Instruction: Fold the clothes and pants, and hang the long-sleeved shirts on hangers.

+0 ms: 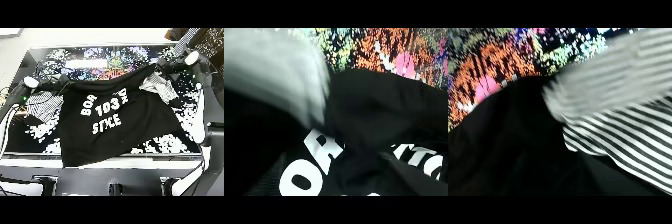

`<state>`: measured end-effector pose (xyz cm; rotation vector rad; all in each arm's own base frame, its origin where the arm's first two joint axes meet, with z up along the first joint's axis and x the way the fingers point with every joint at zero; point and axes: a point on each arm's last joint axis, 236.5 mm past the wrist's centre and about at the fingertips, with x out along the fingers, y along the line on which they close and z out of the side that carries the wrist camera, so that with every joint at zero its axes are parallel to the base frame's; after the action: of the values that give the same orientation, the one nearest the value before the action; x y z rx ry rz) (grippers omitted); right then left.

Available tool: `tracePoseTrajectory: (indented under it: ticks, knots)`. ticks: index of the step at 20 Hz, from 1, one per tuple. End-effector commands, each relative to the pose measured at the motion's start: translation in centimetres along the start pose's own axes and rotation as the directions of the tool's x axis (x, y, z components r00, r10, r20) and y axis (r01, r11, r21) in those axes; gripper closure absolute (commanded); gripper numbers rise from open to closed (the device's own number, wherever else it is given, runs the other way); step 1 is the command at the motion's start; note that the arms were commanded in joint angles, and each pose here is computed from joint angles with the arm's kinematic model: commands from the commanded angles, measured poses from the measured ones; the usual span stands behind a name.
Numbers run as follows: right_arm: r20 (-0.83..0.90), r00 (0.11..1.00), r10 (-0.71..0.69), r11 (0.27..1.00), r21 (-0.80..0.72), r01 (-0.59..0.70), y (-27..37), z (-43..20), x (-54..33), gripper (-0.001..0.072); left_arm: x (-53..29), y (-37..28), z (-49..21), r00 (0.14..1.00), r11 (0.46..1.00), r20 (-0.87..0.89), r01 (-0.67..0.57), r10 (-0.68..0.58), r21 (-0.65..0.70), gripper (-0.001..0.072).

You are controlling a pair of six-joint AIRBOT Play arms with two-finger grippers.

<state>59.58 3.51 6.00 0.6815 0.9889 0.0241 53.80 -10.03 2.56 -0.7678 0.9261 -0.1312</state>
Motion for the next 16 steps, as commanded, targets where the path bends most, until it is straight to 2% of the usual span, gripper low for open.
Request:
tracePoseTrajectory:
  ticks: [1,3,4,6,10,12,13,16]
  knots:
    - [-0.030,0.991,-0.128,0.989,-0.079,0.125,-4.8,0.5,-4.7,0.0149,-2.8,0.0,1.3,1.000,1.000,-0.012,0.014,-0.015,-0.019,0.0020]
    - [-0.050,0.958,-0.281,0.948,-0.172,0.269,-10.6,0.9,-10.4,0.0146,-6.8,1.3,1.6,0.999,1.000,-0.024,-0.029,0.030,0.007,0.0020]
    - [-0.067,0.936,-0.346,0.929,-0.166,0.332,-13.7,0.8,-12.9,0.0146,-9.0,2.9,1.2,0.996,0.996,-0.030,-0.085,0.086,0.033,0.0020]
    - [-0.115,0.934,-0.339,0.940,-0.073,0.332,-18.2,-0.2,-16.0,0.0145,-12.5,6.4,-1.1,0.982,0.982,-0.040,-0.181,0.183,0.045,0.0020]
    - [-0.288,0.934,-0.212,0.960,0.119,0.255,-23.9,-6.0,-15.5,0.0144,-15.8,11.6,-10.0,0.967,0.969,-0.092,-0.243,0.238,-0.044,0.0020]
    - [-0.364,0.909,-0.201,0.959,0.117,0.259,-25.7,-9.1,-13.9,0.0119,-16.3,12.8,-13.6,0.962,0.966,-0.116,-0.253,0.246,-0.054,0.0022]
    - [-0.377,0.906,-0.193,0.961,0.115,0.252,-26.1,-10.0,-12.9,0.0071,-16.4,13.3,-14.9,0.960,0.964,-0.126,-0.258,0.249,-0.058,0.0024]
    - [-0.424,0.889,-0.175,0.962,0.118,0.246,-27.7,-12.6,-10.6,0.0065,-16.3,14.3,-16.9,0.953,0.960,-0.157,-0.272,0.259,-0.066,0.0025]
